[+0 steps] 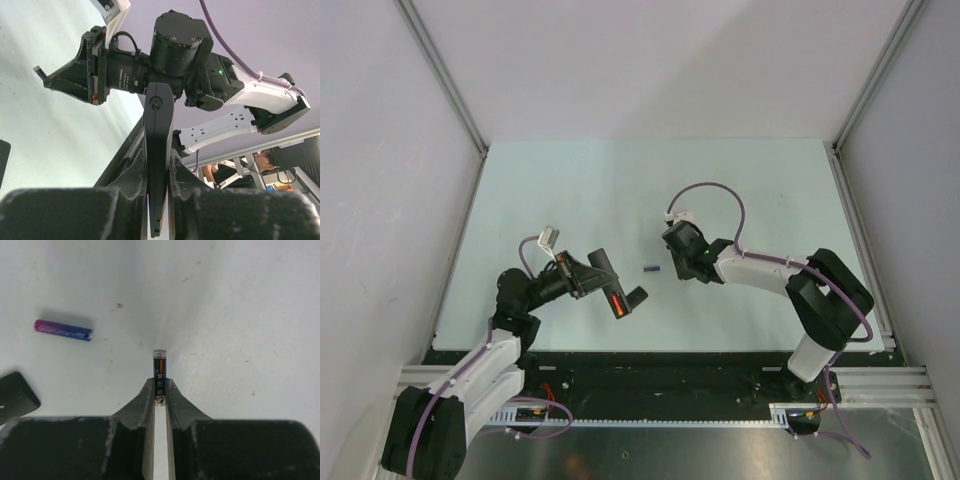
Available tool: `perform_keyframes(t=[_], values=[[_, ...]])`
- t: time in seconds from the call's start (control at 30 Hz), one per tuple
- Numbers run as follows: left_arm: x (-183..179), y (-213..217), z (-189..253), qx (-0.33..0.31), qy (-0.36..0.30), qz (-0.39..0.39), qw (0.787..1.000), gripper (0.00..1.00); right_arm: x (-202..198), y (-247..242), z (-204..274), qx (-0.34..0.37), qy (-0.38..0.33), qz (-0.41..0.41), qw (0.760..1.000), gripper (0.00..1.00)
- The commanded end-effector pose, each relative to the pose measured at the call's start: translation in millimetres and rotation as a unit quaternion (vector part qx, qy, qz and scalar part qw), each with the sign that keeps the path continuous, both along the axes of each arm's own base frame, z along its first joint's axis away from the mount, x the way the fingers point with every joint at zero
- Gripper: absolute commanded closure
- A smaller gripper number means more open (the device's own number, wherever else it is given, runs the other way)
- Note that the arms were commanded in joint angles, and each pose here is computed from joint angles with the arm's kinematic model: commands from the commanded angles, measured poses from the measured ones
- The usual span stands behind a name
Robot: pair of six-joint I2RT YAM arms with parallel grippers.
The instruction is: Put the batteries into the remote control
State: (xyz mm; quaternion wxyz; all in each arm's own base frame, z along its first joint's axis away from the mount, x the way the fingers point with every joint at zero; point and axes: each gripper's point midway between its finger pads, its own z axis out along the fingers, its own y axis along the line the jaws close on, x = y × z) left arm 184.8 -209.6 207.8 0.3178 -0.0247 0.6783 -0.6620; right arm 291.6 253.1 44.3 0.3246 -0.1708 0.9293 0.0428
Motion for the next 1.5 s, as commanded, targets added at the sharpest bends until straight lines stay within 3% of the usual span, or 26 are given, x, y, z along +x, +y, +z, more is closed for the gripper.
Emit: perform_keyframes(t=[0.0, 0.43, 0.53, 0.77, 1.07, 1.47], values=[[0, 0, 6, 0.003, -0.027, -0.003, 1.000, 1.00, 5, -14, -4, -0.004, 0.007, -0.050, 0.999, 1.00], [0, 1, 4, 0.003, -0.024, -0.003, 1.000, 1.00, -2, -19, -23, -0.020, 0.044, -0.050, 0.998, 0.97], [0, 1, 4, 0.003, -0.024, -0.002, 1.000, 1.00, -4, -20, -25, -0.024, 0.050, -0.051, 0.997, 0.91], [0, 1, 2, 0.004, -0.022, -0.003, 1.000, 1.00, -4, -20, -22, -0.024, 0.051, -0.051, 0.997, 0.66], [-1, 1, 3, 0.004, -0.023, -0.004, 1.000, 1.00, -8, -19, -18, -0.034, 0.066, -0.045, 0.996, 0.57], [-2, 0, 4, 0.004, -0.025, -0.006, 1.000, 1.00, -13, -19, -25, -0.038, 0.085, -0.035, 0.995, 0.68]])
